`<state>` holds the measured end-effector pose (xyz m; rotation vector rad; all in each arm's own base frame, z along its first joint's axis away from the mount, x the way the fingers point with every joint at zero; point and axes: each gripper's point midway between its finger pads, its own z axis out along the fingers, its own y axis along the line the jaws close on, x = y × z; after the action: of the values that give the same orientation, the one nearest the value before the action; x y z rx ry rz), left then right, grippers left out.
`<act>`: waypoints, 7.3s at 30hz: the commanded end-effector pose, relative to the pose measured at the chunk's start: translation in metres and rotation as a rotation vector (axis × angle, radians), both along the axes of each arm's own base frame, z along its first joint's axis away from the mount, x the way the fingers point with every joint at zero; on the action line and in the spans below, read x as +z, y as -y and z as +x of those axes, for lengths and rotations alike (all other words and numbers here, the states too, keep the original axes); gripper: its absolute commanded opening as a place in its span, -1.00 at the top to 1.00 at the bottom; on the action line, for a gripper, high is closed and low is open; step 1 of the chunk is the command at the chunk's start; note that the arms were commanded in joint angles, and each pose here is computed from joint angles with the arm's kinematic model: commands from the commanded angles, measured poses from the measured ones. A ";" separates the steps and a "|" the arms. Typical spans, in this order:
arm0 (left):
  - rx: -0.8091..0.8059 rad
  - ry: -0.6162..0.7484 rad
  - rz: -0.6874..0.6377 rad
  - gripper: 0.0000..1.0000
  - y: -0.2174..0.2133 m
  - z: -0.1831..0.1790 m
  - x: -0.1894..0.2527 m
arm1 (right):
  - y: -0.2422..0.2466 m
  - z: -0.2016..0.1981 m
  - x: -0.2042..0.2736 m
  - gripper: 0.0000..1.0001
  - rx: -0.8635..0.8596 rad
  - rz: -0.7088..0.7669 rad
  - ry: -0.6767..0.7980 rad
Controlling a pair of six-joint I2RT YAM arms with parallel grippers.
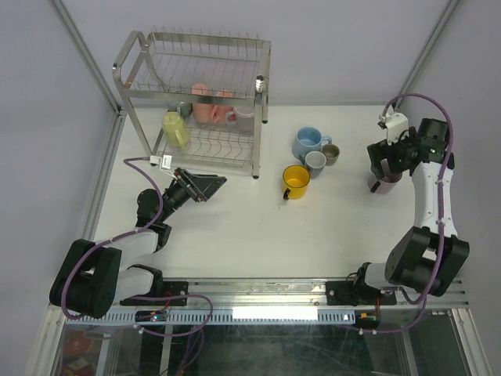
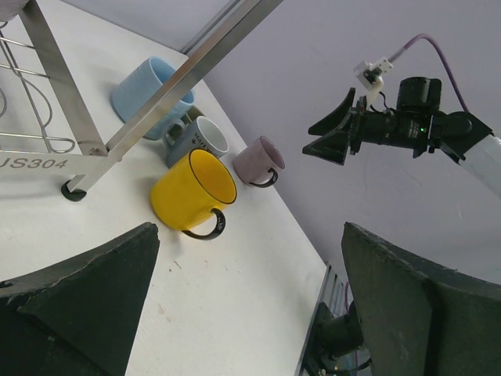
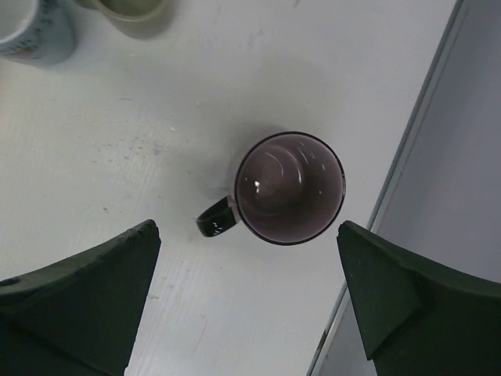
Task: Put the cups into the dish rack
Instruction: Turn the cup upside down in the dish rack, then pick up the cup at the center of the board, then turn the cup upside down in the dish rack.
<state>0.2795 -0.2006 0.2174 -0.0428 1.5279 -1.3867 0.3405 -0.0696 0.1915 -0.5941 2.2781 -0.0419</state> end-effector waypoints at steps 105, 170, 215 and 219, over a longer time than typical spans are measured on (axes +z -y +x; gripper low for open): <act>-0.366 0.023 -0.590 -0.86 0.143 -0.075 0.142 | -0.256 -0.020 0.184 1.00 0.809 0.937 0.405; -0.403 0.014 -0.663 1.00 0.211 -0.076 0.157 | -0.264 -0.056 0.163 0.64 0.909 0.952 0.549; 0.239 0.095 0.289 1.00 0.039 0.012 0.027 | -0.238 -0.065 0.098 -0.57 0.951 0.763 0.364; 0.270 0.069 0.342 1.00 0.026 0.026 0.021 | -0.237 -0.064 0.096 -0.57 0.945 0.760 0.364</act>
<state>0.2887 -0.2350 0.1824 -0.0304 1.7579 -0.9267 0.2801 0.1699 0.2797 -0.9943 1.3910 1.0892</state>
